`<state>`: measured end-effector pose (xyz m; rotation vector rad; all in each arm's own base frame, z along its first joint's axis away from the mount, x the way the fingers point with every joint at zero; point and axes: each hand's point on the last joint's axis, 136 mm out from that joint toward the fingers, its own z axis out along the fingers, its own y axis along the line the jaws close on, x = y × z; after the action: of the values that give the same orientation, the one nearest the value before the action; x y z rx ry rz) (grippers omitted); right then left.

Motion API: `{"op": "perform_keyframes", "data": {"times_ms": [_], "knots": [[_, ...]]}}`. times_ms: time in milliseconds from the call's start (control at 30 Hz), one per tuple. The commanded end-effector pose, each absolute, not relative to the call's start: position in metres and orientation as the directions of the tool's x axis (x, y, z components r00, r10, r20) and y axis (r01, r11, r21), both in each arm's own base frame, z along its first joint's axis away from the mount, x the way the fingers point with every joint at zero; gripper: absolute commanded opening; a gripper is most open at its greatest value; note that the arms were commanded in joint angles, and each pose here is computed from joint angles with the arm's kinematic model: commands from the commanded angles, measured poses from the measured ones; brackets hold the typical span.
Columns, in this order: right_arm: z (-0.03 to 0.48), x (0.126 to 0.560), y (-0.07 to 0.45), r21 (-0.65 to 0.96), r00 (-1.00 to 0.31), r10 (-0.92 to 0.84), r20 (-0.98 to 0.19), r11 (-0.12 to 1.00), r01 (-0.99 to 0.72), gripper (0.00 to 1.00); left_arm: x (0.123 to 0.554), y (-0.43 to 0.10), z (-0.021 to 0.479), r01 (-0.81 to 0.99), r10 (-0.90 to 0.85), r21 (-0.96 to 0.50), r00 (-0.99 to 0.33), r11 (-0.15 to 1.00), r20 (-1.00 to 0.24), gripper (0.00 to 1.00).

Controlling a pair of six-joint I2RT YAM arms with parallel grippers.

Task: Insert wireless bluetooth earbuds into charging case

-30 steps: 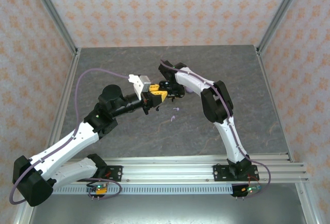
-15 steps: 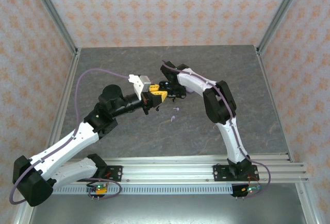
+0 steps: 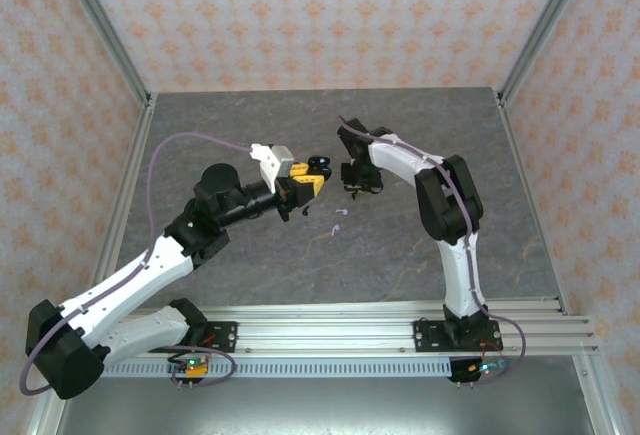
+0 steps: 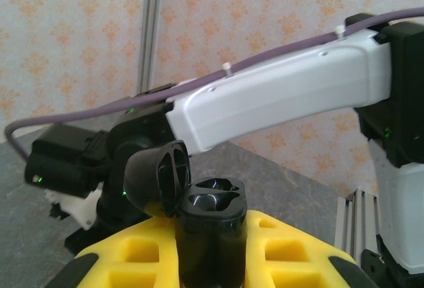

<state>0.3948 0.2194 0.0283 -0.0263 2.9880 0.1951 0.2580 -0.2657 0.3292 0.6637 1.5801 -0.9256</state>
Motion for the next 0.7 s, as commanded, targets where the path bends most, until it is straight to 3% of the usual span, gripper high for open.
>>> {"op": "perform_keyframes", "data": {"times_ms": [0, 333, 667], "knots": [[0.062, 0.408, 0.220, 0.211, -0.968, 0.006, -0.250, 0.976, -0.049, 0.18, 0.266, -0.265, 0.342, 0.799, -0.096, -0.224, -0.206, 0.558, -0.974, 0.02], [0.103, 0.411, 0.204, 0.409, -0.943, 0.131, -0.306, 0.913, -0.006, 0.18, 0.292, -0.266, 0.325, 0.761, -0.177, -0.321, -0.268, 0.563, -0.947, 0.02], [0.164, 0.401, 0.203, 0.496, -0.891, 0.166, -0.423, 0.865, -0.074, 0.18, 0.309, -0.265, 0.304, 0.743, -0.262, -0.395, -0.298, 0.540, -0.918, 0.02]]}}
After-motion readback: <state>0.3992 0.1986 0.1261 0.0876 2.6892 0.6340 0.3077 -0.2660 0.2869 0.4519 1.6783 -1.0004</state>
